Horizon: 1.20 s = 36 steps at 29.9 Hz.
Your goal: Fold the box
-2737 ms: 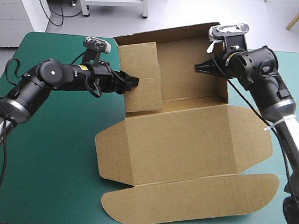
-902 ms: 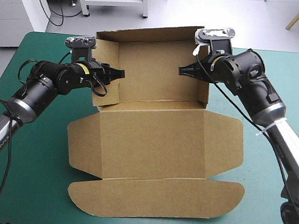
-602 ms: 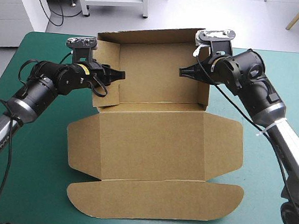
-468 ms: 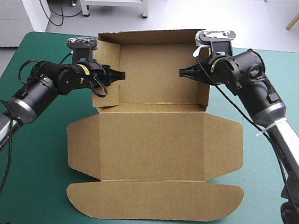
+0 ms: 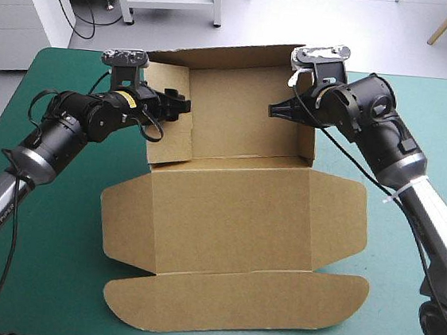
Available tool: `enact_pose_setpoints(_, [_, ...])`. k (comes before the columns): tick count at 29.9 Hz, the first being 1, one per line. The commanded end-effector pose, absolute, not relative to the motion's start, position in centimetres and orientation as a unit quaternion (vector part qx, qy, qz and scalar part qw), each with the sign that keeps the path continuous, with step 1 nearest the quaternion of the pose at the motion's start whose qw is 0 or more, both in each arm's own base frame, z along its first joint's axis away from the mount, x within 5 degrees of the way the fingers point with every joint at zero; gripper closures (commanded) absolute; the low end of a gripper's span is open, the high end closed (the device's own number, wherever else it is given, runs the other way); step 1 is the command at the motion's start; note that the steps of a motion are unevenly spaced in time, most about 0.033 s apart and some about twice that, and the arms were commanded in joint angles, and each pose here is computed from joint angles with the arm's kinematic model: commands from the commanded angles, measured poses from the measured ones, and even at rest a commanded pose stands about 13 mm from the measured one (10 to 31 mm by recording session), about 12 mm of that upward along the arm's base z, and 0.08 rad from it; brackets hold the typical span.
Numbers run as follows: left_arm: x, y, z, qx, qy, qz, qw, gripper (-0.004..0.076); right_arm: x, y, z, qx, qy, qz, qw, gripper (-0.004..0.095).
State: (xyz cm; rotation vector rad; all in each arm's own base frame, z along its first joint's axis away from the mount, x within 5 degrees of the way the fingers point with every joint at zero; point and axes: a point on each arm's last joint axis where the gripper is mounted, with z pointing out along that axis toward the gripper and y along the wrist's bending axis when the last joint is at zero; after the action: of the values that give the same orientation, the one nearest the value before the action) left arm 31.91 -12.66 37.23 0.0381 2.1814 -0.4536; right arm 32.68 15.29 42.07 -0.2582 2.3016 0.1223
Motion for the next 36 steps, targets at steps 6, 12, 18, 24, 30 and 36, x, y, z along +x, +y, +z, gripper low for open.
enact_pose_setpoints(6, [31.0, -12.9, 41.3, -0.033, 0.817, -0.275, 0.506, 0.0115, 31.8, 14.6, 44.7, -0.109, 0.883, 0.051, 0.453, 0.0926])
enact_pose_setpoints(12, [28.7, -12.2, 43.5, -0.034, 0.805, -0.292, 0.515, 0.0148, 32.8, 14.6, 43.9, -0.106, 0.887, 0.034, 0.449, 0.0926])
enact_pose_setpoints(18, [26.1, -11.3, 45.0, -0.024, 0.809, -0.293, 0.510, 0.0178, 34.5, 13.4, 43.1, -0.078, 0.889, 0.029, 0.450, 0.0926])
enact_pose_setpoints(24, [24.9, -11.1, 43.8, -0.005, 0.859, -0.261, 0.442, 0.0191, 34.8, 13.1, 43.2, -0.074, 0.885, 0.028, 0.459, 0.0926])
enact_pose_setpoints(30, [24.8, -10.8, 43.8, 0.001, 0.863, -0.245, 0.443, 0.0199, 34.6, 13.2, 43.7, -0.068, 0.886, 0.044, 0.457, 0.0926])
enact_pose_setpoints(36, [25.1, -10.9, 43.5, 0.000, 0.863, -0.244, 0.442, 0.0200, 34.2, 13.3, 44.5, -0.063, 0.887, 0.058, 0.453, 0.0926])
